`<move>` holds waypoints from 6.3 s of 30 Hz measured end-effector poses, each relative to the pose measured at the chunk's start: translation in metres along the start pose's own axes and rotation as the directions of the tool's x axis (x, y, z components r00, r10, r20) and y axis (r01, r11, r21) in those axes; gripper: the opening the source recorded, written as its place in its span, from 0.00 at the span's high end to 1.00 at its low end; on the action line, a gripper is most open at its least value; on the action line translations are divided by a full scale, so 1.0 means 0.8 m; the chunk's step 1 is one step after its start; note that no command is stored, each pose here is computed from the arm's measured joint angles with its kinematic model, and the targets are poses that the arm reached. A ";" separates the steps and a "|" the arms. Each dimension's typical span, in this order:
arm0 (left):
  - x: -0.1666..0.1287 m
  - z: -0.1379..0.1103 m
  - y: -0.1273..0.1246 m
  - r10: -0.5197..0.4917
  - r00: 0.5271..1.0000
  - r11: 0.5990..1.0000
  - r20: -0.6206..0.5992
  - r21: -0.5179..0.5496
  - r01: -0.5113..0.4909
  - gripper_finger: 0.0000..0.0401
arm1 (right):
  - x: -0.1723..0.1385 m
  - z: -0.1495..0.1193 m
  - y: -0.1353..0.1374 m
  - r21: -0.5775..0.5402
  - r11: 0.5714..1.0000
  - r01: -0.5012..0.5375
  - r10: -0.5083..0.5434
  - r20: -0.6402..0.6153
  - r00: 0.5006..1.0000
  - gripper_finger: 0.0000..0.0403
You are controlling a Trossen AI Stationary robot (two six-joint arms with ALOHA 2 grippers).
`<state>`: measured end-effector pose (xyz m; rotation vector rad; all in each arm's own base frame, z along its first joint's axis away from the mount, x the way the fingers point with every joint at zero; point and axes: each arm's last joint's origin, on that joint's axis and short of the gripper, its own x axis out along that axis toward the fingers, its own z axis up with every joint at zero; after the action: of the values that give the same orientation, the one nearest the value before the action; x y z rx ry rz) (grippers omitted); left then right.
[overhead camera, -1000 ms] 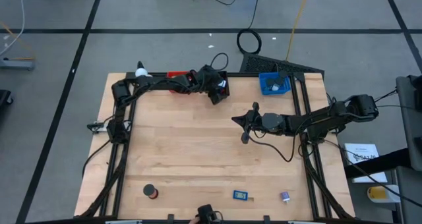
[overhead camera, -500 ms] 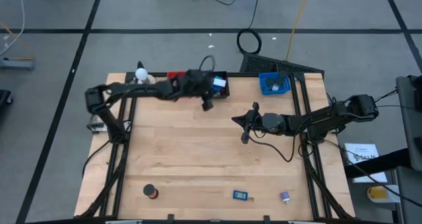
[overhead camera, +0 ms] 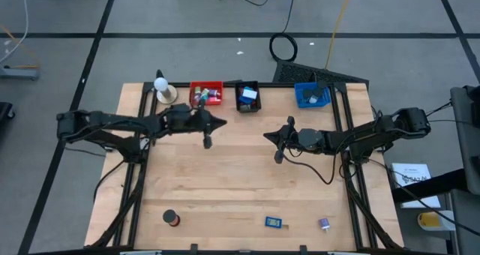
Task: Pick & Place Office items
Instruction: Put the blue digital timer into the black bin
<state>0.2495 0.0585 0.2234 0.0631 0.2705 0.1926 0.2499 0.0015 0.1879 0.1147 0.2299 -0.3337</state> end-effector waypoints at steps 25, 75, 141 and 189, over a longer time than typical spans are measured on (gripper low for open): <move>-0.078 -0.051 -0.022 -0.071 0.964 0.997 0.255 0.036 0.064 0.94 | 0.000 0.000 0.000 0.000 1.000 0.001 -0.001 -0.001 1.000 0.99; -0.094 -0.070 -0.022 -0.033 0.963 0.999 0.269 0.020 0.028 0.90 | -0.068 0.067 0.103 0.112 0.970 0.214 -0.110 -0.586 0.803 1.00; -0.094 -0.073 -0.022 -0.035 0.969 0.999 0.243 -0.031 0.044 0.90 | -0.060 -0.104 0.305 0.017 0.977 -0.213 0.149 -0.768 0.623 0.25; -0.093 -0.074 -0.022 -0.035 0.970 0.998 0.239 -0.041 0.046 0.90 | 0.128 -0.026 -0.031 -0.050 0.990 0.133 -0.122 -0.779 0.615 0.58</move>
<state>0.1661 0.0285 0.1846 0.0349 0.0271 0.1491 0.3318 -0.0502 0.1411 0.2579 1.1278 -0.4146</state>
